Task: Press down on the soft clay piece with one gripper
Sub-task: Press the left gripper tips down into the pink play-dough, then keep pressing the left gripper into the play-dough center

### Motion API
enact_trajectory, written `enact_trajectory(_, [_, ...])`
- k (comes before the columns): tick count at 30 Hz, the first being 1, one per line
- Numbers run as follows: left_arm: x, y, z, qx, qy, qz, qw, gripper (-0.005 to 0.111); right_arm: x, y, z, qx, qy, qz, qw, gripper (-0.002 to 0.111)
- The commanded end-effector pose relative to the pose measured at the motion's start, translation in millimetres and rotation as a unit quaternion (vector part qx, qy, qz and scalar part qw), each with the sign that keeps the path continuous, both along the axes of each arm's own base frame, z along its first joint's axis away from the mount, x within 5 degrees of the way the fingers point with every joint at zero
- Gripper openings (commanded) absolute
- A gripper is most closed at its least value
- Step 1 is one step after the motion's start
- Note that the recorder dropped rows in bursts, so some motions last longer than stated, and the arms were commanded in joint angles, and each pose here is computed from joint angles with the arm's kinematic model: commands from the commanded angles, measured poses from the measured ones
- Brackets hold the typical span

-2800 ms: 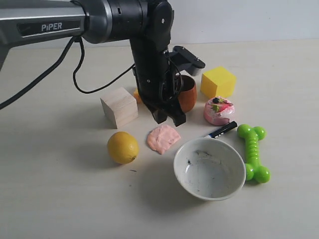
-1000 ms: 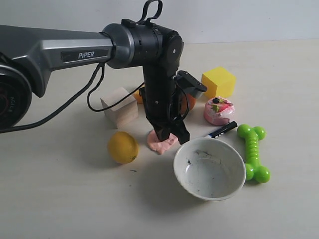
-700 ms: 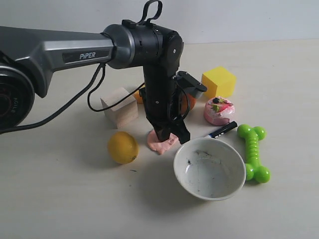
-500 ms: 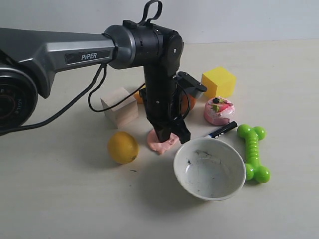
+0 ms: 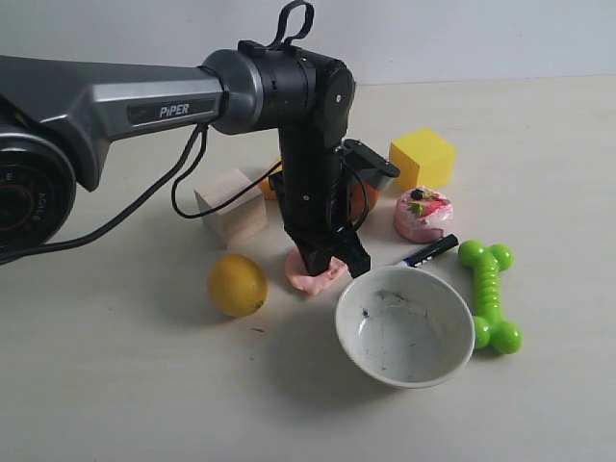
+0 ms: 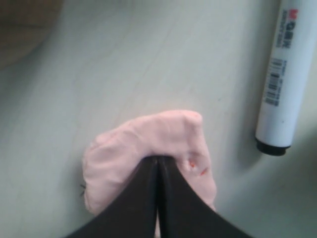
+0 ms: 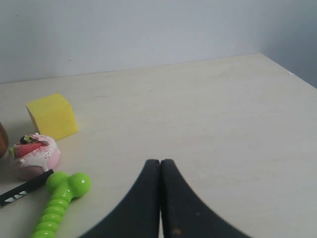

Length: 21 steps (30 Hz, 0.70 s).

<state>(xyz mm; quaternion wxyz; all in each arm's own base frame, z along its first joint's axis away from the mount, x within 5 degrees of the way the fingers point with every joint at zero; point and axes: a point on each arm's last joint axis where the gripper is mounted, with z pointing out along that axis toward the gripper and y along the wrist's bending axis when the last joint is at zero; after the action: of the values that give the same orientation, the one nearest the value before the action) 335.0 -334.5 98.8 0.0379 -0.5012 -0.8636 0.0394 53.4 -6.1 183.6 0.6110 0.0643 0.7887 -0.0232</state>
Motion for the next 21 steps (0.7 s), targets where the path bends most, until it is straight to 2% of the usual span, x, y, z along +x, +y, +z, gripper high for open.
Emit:
enact_trajectory(1, [-6.5, 2.4, -44.0, 0.022, 0.031, 0.009, 0.999, 0.000, -0.1, 0.1, -0.6, -0.002, -0.004, 0.001, 1.000, 0.000])
enact_trajectory(21, [-4.7, 5.8, -44.1, 0.035, 0.025, 0.002, 0.999, 0.000, -0.1, 0.1, -0.6, -0.002, -0.004, 0.001, 1.000, 0.000])
